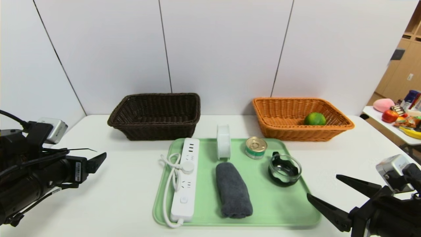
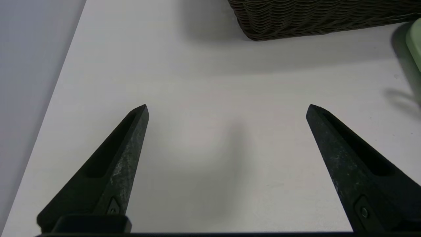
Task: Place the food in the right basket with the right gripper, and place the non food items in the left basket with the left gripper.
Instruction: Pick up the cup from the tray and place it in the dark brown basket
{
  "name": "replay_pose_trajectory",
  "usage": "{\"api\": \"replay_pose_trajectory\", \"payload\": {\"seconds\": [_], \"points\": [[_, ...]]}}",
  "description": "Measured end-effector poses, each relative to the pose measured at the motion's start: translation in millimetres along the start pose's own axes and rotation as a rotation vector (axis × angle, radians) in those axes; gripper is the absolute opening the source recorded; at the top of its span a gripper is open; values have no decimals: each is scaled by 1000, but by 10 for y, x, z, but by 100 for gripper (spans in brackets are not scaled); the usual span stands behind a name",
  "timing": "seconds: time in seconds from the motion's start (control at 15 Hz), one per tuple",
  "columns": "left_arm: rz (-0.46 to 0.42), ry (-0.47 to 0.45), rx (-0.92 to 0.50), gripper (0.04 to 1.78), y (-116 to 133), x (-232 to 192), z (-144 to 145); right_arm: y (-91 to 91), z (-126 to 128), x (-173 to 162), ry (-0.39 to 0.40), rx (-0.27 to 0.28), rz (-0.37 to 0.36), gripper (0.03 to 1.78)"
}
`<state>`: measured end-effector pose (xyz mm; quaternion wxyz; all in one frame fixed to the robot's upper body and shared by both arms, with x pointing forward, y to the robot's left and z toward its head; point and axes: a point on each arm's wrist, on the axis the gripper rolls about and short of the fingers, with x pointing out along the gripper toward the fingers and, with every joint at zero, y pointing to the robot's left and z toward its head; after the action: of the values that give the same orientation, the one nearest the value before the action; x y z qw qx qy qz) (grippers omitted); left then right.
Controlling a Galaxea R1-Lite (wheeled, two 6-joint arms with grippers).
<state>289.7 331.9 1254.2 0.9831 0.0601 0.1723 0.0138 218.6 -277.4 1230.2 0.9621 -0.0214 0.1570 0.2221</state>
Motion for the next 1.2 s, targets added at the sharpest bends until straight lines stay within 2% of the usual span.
{"api": "replay_pose_trajectory", "payload": {"seconds": [0.2, 0.4, 0.67, 0.87, 1.2], "points": [[-1, 6, 0, 169, -3, -35, -36, -3, -48, 92, 47, 50, -1, 169], [0, 3, 0, 169, -1, -61, -42, -6, -53, 222, 46, 54, -3, 169], [2, -5, 0, 169, 2, -79, -34, -17, -108, 431, -26, 33, -15, 169], [1, -6, 0, 169, 2, -76, -29, -31, -165, 624, -70, -4, -52, 169], [2, -9, -1, 169, 3, -83, -26, -31, -300, 761, -11, -19, -58, 170]]}}
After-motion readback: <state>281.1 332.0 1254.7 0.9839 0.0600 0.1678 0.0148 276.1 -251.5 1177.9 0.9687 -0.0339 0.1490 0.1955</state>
